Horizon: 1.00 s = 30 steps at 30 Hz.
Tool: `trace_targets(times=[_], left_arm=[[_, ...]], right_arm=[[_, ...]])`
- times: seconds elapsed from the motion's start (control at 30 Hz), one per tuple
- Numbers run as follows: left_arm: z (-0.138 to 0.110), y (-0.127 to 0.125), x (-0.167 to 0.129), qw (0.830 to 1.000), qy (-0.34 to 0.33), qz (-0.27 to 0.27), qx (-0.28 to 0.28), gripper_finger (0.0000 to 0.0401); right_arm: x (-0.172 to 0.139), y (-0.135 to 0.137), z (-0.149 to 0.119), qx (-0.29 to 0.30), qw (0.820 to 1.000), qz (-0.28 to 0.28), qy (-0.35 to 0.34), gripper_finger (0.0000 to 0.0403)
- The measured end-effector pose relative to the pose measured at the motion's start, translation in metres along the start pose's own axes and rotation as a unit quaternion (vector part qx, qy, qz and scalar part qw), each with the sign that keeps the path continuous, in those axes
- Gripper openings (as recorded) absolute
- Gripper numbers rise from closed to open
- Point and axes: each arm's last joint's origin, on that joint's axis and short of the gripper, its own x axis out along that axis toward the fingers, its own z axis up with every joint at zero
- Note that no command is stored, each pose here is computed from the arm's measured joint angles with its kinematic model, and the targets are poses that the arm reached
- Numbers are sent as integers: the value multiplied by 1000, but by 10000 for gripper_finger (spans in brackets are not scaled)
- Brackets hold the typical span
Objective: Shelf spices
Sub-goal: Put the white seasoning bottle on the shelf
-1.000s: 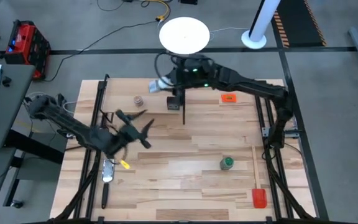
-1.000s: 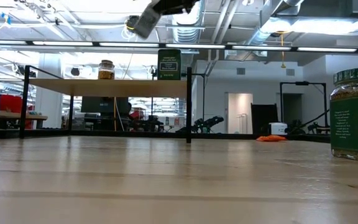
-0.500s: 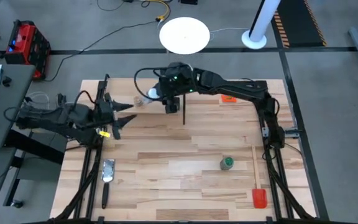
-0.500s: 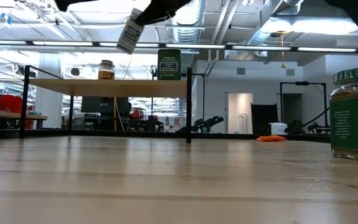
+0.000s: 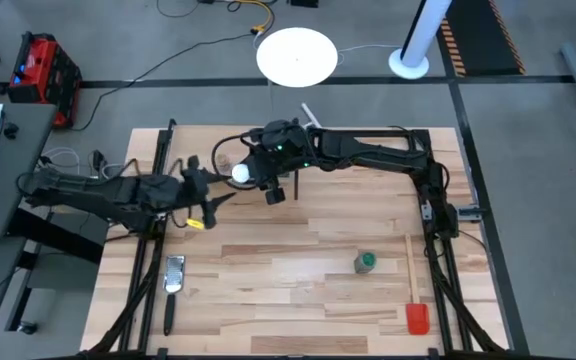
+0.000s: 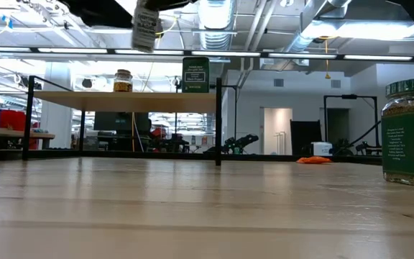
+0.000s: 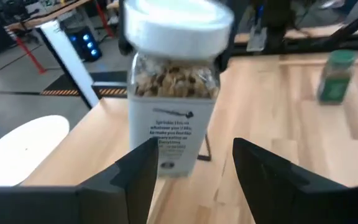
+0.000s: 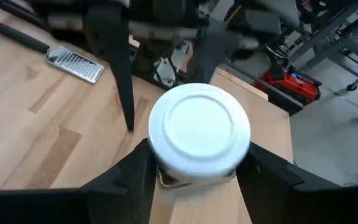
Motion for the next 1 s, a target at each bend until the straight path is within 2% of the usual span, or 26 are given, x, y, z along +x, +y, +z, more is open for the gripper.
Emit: trace_targets(times=[0.17, 0.33, 0.63, 0.83, 1.0], left_arm=[[-1, -9, 15, 1000, 10, 14, 14, 196], [0, -11, 20, 1000, 8, 18, 17, 196], [9, -11, 19, 999, -35, 19, -1, 196], [8, -13, 19, 999, -35, 0, -10, 196], [10, -17, 17, 999, -43, -10, -19, 196]], right_arm=[[0, 5, 4, -4, 1000, 2, -8, 174], [1, 9, 8, -5, 1000, 6, -14, 130], [3, 10, 5, -4, 1000, 16, -10, 8], [8, 14, 1, 5, 999, 33, -2, 16], [9, 15, 1, 14, 999, 38, 0, 4]])
